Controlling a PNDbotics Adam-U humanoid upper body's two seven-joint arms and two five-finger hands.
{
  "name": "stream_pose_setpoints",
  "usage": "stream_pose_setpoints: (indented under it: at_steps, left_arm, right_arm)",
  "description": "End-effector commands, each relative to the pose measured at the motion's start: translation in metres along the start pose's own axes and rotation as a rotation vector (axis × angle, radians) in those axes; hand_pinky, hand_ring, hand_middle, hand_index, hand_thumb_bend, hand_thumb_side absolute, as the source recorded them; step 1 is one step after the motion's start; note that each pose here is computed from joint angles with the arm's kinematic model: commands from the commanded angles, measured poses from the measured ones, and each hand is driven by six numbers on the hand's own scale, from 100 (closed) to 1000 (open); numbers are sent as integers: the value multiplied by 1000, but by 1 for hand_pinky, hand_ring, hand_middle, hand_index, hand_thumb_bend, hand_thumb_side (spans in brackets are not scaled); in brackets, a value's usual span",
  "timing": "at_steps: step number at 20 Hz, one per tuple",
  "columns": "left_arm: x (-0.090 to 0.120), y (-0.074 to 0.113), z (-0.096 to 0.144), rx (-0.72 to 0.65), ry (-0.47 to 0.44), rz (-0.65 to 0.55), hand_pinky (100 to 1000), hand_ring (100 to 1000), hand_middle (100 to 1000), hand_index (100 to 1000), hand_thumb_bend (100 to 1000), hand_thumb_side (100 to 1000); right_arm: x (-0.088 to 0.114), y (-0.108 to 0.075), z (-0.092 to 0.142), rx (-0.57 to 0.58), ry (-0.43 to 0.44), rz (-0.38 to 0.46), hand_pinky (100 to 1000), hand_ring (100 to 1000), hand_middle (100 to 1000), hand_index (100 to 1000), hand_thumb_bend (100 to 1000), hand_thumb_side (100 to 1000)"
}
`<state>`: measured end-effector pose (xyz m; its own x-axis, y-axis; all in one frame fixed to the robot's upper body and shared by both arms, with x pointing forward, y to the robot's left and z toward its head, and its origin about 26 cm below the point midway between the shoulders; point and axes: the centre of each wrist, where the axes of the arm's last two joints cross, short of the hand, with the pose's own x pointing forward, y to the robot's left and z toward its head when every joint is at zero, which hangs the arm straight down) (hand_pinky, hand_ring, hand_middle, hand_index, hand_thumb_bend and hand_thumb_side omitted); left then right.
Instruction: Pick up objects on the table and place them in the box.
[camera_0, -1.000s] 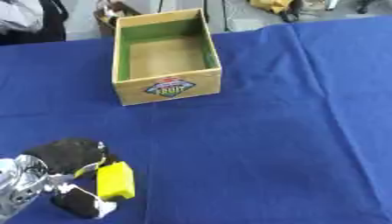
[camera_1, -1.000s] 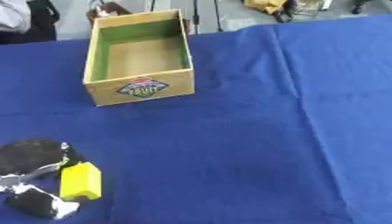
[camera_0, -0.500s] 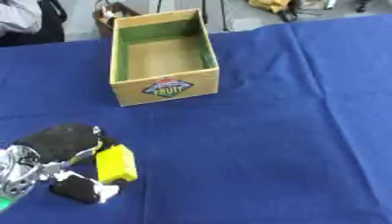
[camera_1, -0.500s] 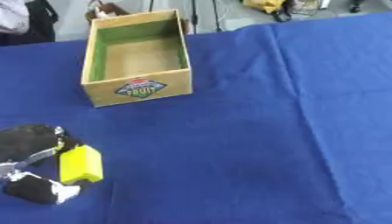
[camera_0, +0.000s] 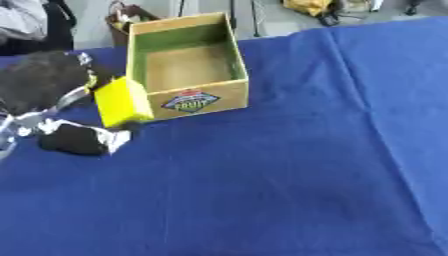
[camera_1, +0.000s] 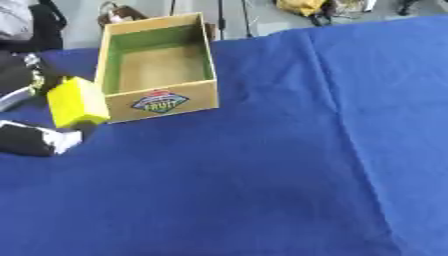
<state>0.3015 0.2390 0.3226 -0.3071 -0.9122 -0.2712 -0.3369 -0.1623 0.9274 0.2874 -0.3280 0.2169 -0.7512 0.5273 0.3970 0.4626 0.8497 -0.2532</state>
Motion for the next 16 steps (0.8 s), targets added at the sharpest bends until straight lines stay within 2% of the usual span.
stream_pose_setpoints:
  at_steps: [1,4,7,12,16]
  left_arm:
    - [-1,24,-2,91,52,-18,100,232,285,448,100,716]
    - [0,39,-13,159,91,-13,100,234,281,447,100,714]
    - [-6,42,-37,209,137,-9,100,232,278,445,100,714]
    - [-20,22,-88,215,191,-27,100,236,283,447,100,715]
    - [-31,-4,-125,194,255,-93,100,244,293,446,100,719]
  right_arm:
    - [6,-4,-9,18,-39,1,747,714,689,792,100,649]
    - [6,-4,-10,28,-45,-6,748,714,689,792,100,650]
    - [7,-3,-11,41,-52,-11,748,714,689,792,100,651]
    - [8,-1,-12,55,-60,-22,749,714,689,793,100,652]
    - [8,1,-13,64,-71,-32,749,715,689,793,100,653]
